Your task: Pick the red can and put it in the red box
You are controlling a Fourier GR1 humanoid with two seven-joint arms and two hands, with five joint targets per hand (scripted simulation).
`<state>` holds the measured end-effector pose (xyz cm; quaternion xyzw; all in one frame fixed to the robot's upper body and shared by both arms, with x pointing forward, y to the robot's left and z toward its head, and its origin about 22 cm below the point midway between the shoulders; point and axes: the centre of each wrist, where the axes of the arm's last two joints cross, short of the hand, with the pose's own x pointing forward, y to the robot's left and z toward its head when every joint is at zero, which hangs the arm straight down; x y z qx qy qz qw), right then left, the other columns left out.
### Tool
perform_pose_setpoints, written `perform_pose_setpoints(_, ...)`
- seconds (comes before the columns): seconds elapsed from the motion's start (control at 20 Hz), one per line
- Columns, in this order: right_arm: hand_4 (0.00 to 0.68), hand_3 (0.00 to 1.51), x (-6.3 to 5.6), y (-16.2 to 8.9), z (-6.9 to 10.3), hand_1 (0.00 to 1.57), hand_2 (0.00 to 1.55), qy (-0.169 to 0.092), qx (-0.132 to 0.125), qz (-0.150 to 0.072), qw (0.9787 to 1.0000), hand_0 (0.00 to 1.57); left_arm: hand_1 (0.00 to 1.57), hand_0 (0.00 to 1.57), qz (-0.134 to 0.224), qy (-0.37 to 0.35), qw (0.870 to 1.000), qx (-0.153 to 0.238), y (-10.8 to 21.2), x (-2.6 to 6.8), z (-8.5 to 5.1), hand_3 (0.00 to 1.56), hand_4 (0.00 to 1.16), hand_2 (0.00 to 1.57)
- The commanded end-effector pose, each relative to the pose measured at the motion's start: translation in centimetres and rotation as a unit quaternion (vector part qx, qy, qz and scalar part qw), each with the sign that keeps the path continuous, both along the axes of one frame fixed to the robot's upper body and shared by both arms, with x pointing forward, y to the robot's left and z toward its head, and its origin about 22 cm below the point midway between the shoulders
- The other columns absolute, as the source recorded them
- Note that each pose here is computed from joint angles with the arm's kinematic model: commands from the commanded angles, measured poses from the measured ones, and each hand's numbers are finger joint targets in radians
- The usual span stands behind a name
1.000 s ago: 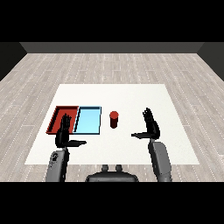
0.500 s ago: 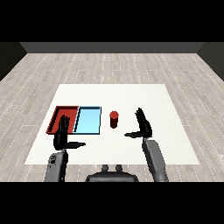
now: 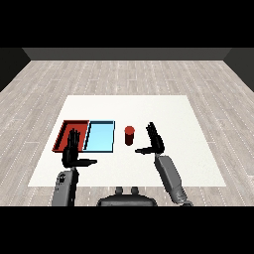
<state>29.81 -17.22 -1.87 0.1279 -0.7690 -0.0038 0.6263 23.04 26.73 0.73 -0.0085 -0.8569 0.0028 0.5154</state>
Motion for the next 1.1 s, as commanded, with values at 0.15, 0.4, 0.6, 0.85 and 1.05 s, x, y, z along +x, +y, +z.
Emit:
perform_pose_setpoints(0.15,0.0,0.0,1.6,1.5,-2.0,0.0,0.0,-0.002,-0.002,-0.001,1.0,0.0,0.0,0.0,0.001,0.001,1.0,0.0,0.4,-0.17,-0.5,0.0,0.0,0.0)
perform_pose_setpoints(0.4,0.0,0.0,1.6,2.0,-3.5,0.0,0.0,0.007,-0.016,0.0,0.9998,0.0,0.0,0.0,0.002,0.001,1.0,-0.015,1.2,0.03,-1.4,0.0,0.0,0.0)
perform_pose_setpoints(0.6,0.0,0.0,1.3,2.5,-3.3,0.0,0.0,0.015,0.011,0.005,0.9998,0.0,0.0,0.0,0.015,-0.003,1.0,-0.008,-0.4,-0.98,-0.8,0.0,0.0,0.0)
perform_pose_setpoints(0.85,0.0,0.0,1.7,4.8,-3.3,0.0,0.0,0.02,0.01,0.006,0.9997,0.0,0.0,0.0,0.011,-0.001,1.0,-0.014,1.4,-0.01,0.8,0.0,0.0,0.0)
perform_pose_setpoints(1.05,0.0,0.0,2.8,4.3,-4.8,0.0,0.0,0.023,0.012,0.011,0.9996,0.0,0.0,0.0,0.006,-0.001,1.0,-0.017,0.2,0.57,0.2,0.0,0.0,0.0)
